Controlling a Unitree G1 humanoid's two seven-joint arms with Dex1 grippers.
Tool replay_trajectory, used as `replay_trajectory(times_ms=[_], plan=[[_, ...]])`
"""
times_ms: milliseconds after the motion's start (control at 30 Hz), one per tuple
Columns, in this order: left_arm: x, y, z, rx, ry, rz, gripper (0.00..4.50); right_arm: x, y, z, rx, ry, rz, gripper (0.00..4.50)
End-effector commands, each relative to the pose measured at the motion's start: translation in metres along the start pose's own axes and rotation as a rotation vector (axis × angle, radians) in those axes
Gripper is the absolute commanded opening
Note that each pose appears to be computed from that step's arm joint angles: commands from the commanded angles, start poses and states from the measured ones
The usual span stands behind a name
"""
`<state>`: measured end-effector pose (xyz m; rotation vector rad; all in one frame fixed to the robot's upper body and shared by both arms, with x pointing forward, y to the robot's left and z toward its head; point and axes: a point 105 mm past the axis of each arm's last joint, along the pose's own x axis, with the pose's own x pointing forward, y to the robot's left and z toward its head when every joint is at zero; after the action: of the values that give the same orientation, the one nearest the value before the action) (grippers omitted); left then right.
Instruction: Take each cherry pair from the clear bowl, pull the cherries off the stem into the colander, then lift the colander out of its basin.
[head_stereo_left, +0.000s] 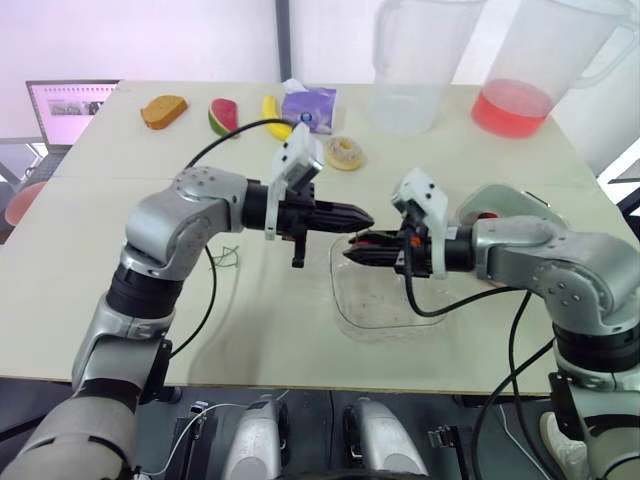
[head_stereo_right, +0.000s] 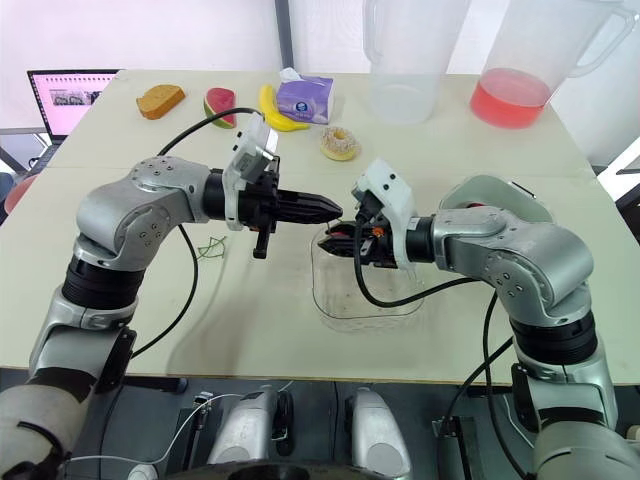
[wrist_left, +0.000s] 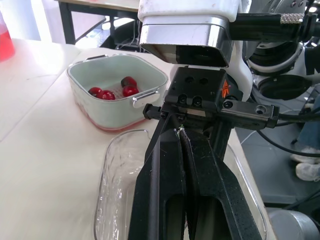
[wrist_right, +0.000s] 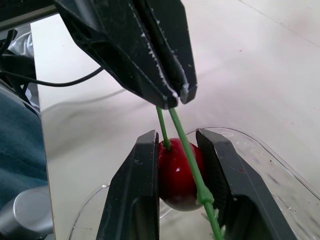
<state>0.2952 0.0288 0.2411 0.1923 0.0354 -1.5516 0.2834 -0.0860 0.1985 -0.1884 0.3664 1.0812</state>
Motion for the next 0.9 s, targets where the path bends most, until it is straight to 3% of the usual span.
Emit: replay_trajectory(times_ms=[33, 600, 900], plan=[[-0.005, -0.003, 0.024, 0.086, -0.057, 0.004, 0.0, -0.002, 0.001, -0.017, 0.041, 0.071, -0.003, 0.7], [-0.006, -0.004, 0.023, 0.077, -0.051, -0.002, 0.0, -0.008, 0.001, -0.033, 0.074, 0.137, -0.026, 0.7], [-0.009, -0.005, 0.011, 0.06, -0.007, 0.001, 0.0, -0.064, -0.028, -0.01, 0.066, 0.038, -0.234, 0.7]])
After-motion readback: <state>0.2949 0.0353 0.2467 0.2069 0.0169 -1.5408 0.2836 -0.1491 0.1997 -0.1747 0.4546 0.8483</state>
